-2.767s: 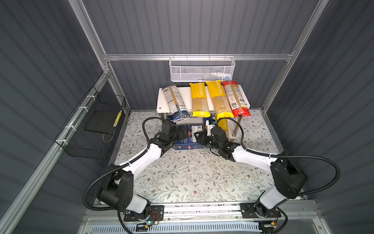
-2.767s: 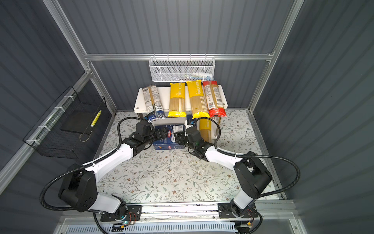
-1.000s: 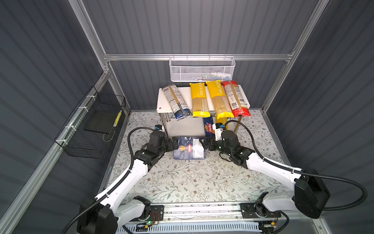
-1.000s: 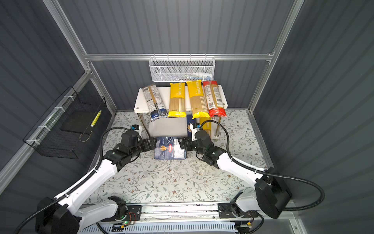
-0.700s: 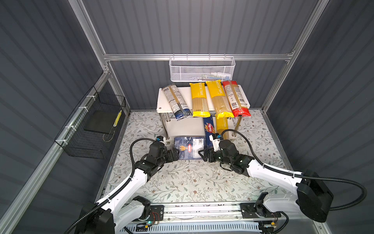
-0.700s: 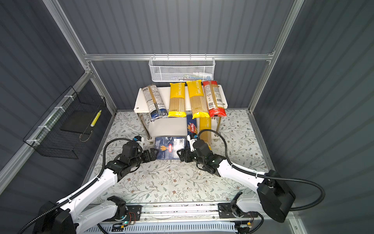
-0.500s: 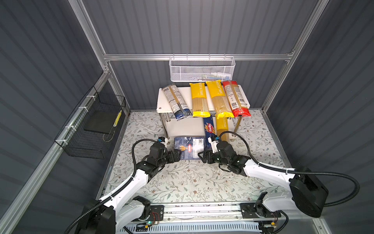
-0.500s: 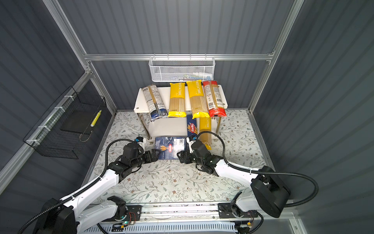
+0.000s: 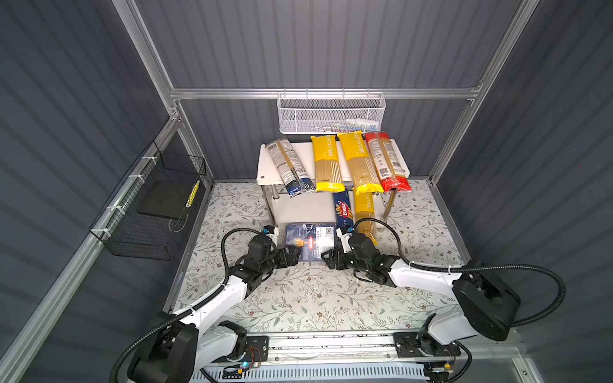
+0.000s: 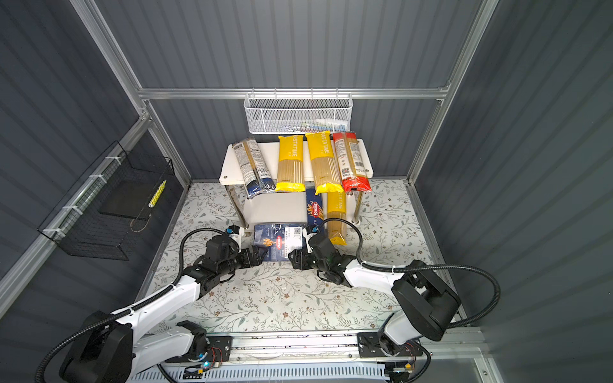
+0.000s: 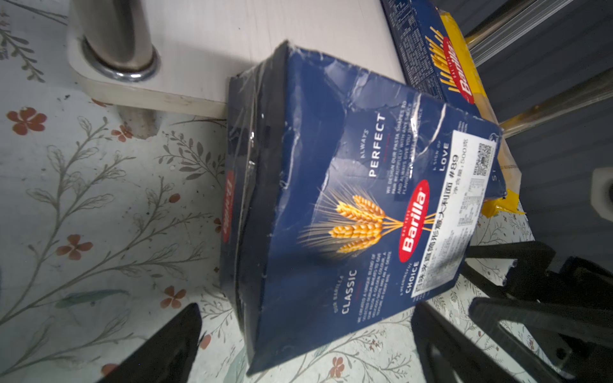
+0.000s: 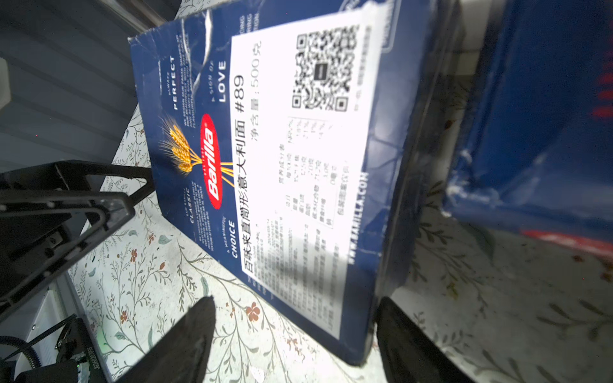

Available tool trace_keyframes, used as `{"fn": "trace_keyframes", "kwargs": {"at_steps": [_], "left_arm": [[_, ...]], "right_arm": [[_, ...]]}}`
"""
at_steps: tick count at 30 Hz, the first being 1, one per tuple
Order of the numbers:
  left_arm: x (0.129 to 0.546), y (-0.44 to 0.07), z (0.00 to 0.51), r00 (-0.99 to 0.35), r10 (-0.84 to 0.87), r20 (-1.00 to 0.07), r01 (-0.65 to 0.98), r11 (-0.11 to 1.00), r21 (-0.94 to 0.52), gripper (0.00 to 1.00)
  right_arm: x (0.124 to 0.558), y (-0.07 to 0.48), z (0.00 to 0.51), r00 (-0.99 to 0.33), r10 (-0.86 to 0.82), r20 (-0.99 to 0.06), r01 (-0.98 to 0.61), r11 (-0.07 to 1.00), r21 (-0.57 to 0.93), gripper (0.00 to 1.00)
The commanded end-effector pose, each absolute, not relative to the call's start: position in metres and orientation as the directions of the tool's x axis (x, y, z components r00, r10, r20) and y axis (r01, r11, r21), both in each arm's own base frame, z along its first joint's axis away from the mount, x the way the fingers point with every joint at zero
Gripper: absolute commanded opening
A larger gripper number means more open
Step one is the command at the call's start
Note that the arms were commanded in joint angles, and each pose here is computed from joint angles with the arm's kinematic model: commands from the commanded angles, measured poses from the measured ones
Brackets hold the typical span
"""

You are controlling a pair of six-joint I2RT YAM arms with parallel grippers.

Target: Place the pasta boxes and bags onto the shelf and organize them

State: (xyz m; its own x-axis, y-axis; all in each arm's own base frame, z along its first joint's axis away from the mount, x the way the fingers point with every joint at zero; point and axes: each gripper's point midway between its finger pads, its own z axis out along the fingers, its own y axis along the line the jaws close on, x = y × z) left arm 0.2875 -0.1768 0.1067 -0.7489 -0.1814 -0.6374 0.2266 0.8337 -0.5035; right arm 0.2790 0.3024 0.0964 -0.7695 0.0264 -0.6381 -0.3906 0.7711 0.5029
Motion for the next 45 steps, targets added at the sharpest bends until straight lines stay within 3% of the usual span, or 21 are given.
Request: {"fn": "trace_keyframes", "kwargs": {"at_steps": [1, 19, 31, 45], "left_arm": [[0.284, -0.184, 0.104, -0.749, -0.163, -0.642, 0.269, 0.810, -0.520, 1.00], [0.286, -0.210, 0.107, -0.762, -0.187, -0.620, 0.304, 0.743, -0.597, 1.00], [0.276, -0.224, 0.163, -0.720, -0.215, -0.660, 0.392, 0.659, -0.642, 1.00], [0.279, -0.226, 0.190, -0.681, -0.205, -0.703, 0.438, 0.655, -0.615, 1.00]], "right_arm": [[0.279, 0.310, 0.096, -0.771, 0.031, -0.636, -0.400, 0.753, 0.522, 0.77], [0.286, 0.334, 0.102, -0.769, 0.061, -0.637, -0.417, 0.708, 0.571, 0.73], [0.285, 0.356, 0.136, -0.733, 0.060, -0.678, -0.477, 0.665, 0.574, 0.72], [0.293, 0.364, 0.200, -0.642, 0.077, -0.763, -0.552, 0.643, 0.531, 0.71]]}}
